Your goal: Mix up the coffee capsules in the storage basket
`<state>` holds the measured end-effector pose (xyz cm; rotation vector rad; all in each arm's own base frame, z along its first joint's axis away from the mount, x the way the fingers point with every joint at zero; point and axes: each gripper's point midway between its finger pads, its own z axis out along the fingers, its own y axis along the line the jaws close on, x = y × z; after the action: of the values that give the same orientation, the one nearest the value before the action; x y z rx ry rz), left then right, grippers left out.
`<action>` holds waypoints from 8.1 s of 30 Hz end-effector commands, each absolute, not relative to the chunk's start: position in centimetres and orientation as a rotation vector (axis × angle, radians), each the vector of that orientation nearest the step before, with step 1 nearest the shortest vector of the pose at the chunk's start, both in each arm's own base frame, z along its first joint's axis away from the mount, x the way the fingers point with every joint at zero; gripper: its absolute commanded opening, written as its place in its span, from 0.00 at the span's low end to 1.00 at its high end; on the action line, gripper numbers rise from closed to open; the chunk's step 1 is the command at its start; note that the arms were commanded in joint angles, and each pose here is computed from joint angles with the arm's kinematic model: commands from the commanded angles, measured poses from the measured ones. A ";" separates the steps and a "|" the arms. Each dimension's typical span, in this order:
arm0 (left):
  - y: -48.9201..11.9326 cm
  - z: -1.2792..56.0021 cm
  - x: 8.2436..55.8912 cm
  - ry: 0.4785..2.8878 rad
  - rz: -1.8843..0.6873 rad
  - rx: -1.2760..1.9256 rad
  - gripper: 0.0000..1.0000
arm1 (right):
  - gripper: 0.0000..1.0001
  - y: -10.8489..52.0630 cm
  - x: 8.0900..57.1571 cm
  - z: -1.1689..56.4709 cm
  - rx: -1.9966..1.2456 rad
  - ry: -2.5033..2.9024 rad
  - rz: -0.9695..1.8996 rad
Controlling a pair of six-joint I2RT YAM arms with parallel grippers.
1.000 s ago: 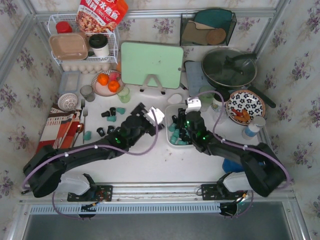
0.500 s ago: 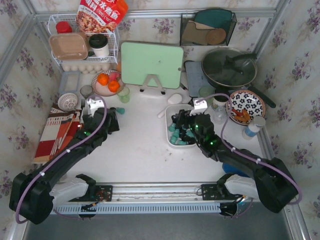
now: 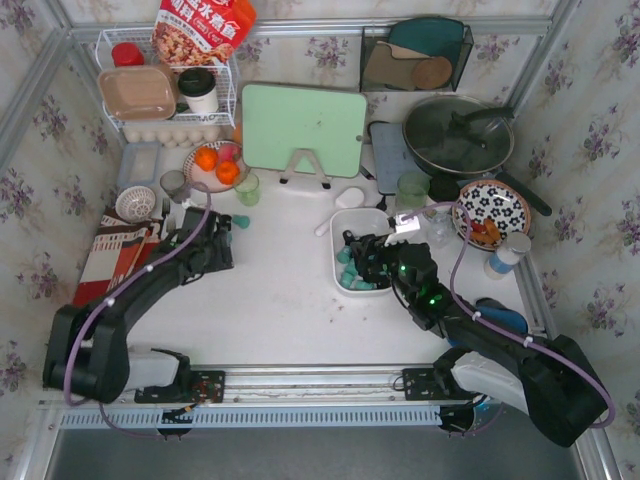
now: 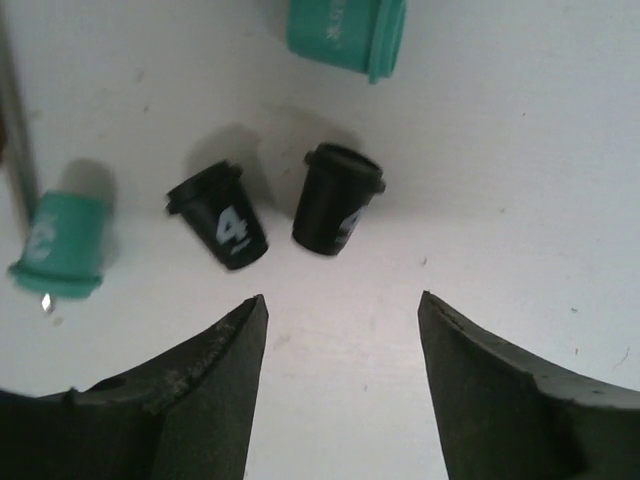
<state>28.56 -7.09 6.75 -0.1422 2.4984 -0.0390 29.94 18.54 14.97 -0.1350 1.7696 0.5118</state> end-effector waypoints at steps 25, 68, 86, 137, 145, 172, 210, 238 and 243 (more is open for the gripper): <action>-7.1 5.7 32.7 2.566 -0.204 -0.146 0.58 | 0.73 20.5 30.1 14.6 -0.176 1.797 0.597; -10.7 3.2 30.5 2.708 -0.032 0.028 0.49 | 0.73 20.9 30.0 14.2 -0.198 1.815 0.604; -11.3 2.5 31.2 2.659 0.019 0.006 0.35 | 0.73 21.0 30.0 14.1 -0.200 1.821 0.606; -28.8 15.0 27.1 2.293 -0.999 0.286 0.17 | 0.93 26.6 23.1 19.3 -1.024 0.958 0.409; -29.0 14.7 25.0 2.218 -1.067 0.412 0.17 | 0.98 29.3 23.3 19.0 -1.063 0.863 0.418; -29.1 16.0 22.1 2.081 -1.120 0.557 0.17 | 0.58 33.0 22.7 15.8 -1.176 0.884 0.508; -4.4 7.3 24.8 2.395 0.127 -0.442 0.80 | 0.83 20.6 31.3 12.1 -0.357 1.757 0.151; -2.7 2.4 32.1 2.492 0.081 -0.572 0.51 | 1.00 22.5 30.7 13.9 -0.369 1.808 0.268; -2.5 1.6 32.4 2.530 0.121 -0.603 0.44 | 1.00 22.6 30.5 14.2 -0.374 1.799 0.288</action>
<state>31.92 -2.85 1.74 -0.5815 2.5332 0.0920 30.53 22.28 13.58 -0.3853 1.8174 0.2547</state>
